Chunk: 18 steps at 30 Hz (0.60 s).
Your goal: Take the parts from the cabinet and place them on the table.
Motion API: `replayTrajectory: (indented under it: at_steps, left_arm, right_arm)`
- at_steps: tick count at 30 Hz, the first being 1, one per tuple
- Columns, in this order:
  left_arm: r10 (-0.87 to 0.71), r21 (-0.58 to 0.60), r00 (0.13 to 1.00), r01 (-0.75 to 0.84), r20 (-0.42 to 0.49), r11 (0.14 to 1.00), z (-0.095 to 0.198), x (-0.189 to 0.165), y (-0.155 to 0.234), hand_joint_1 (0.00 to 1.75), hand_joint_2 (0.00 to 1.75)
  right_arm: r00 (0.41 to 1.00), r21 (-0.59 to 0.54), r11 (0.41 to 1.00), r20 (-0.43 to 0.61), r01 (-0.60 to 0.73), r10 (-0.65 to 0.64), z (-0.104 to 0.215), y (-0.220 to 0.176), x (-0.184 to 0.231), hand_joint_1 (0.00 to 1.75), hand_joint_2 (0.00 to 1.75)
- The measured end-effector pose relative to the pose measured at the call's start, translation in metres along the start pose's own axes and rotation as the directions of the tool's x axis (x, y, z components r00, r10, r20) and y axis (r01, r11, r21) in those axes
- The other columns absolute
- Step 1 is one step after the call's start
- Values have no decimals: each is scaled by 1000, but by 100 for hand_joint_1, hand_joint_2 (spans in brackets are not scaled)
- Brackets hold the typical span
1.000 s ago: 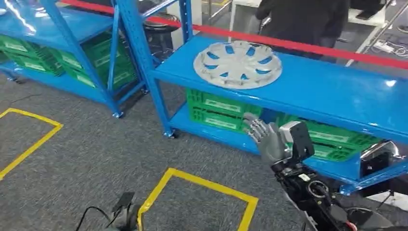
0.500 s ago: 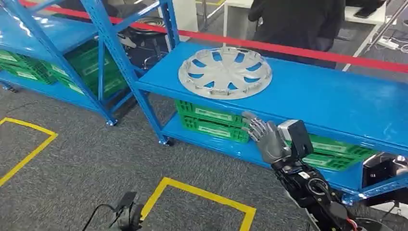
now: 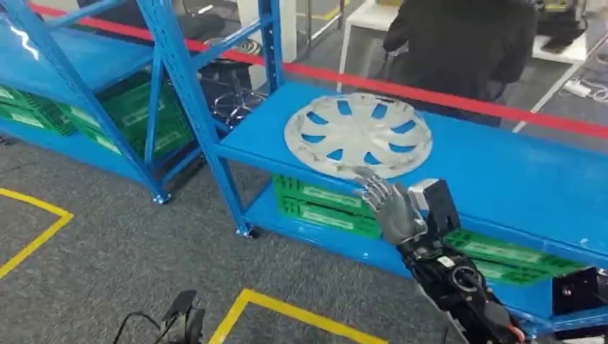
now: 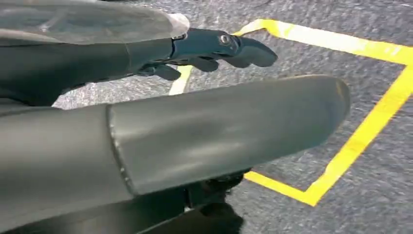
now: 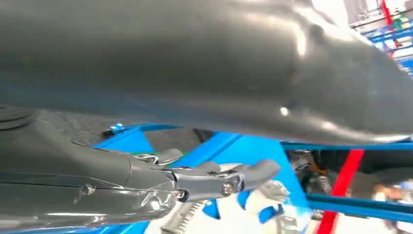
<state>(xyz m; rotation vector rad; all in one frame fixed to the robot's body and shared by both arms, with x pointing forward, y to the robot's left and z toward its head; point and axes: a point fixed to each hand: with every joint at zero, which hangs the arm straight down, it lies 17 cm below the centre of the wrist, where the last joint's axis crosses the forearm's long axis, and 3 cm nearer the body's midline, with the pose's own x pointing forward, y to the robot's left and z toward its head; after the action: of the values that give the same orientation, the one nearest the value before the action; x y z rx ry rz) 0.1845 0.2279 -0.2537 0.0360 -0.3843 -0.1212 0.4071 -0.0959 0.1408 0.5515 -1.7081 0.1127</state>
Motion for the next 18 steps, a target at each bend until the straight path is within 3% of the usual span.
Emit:
replayTrajectory:
  at_steps: [18]
  left_arm:
    - [-9, -13, 1000, 9, 18, 1000, 0, 3, -3, 0, 0]
  right_arm:
    - [1000, -2, 1000, 0, 3, -3, 0, 0, -2, 0, 0]
